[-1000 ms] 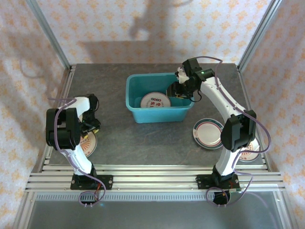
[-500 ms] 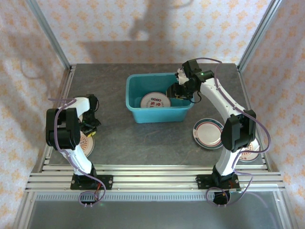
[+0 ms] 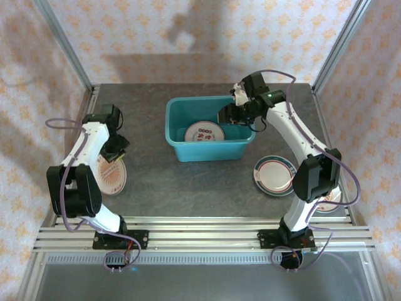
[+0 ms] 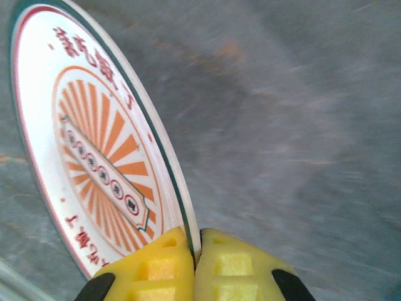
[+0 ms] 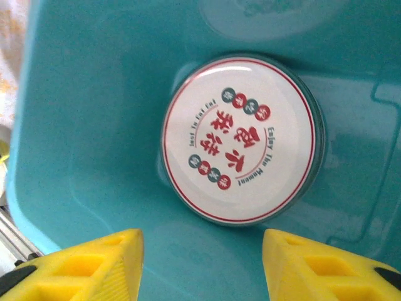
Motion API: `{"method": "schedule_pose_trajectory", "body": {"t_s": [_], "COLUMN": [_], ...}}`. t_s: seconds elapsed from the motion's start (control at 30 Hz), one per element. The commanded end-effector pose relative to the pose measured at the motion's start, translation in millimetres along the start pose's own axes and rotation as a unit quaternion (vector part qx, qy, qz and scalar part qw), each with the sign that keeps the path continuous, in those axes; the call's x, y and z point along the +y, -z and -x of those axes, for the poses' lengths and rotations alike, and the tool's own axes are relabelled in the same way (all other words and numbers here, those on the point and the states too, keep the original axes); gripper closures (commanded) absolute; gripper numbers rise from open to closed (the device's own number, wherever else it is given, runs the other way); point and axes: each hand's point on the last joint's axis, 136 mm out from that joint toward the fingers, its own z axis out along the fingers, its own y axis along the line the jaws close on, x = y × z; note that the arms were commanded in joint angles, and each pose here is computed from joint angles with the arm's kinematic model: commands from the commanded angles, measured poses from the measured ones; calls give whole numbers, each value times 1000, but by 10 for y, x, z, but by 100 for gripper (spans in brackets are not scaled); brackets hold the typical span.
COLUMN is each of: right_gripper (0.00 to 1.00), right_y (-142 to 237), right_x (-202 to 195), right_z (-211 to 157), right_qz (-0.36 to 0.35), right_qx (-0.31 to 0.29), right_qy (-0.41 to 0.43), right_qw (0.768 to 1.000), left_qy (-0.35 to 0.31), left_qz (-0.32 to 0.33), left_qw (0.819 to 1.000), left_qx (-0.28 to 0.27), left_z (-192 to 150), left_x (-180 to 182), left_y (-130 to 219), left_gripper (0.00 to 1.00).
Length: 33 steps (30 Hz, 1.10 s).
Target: Place the plates into the plastic bin on the countertop
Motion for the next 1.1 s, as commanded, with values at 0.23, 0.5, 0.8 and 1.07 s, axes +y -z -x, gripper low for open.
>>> {"method": "schedule_pose_trajectory", "body": {"t_s": [0.23, 0.5, 0.8, 1.07], "right_gripper": [48, 48, 47, 49], "right_y": [241, 193, -134, -258], "right_x": [792, 1649, 2107, 1950], "right_z": [392, 542, 638, 822], "right_qz": [67, 106, 59, -15], "right_qx": [-90, -186, -295, -352], "right_qy": [131, 280, 378, 369], "right_qw": [985, 936, 876, 860], "left_qy": [85, 123, 106, 84], "left_qz": [-241, -384, -466, -486], "left_qw": [955, 892, 862, 860], "left_qx": [-148, -204, -168, -135], "left_z": [468, 594, 339, 100], "left_x": [-820, -1199, -1810, -2086], "left_y": [1693, 2659, 3036, 3052], "left_gripper": [100, 100, 100, 100]}}
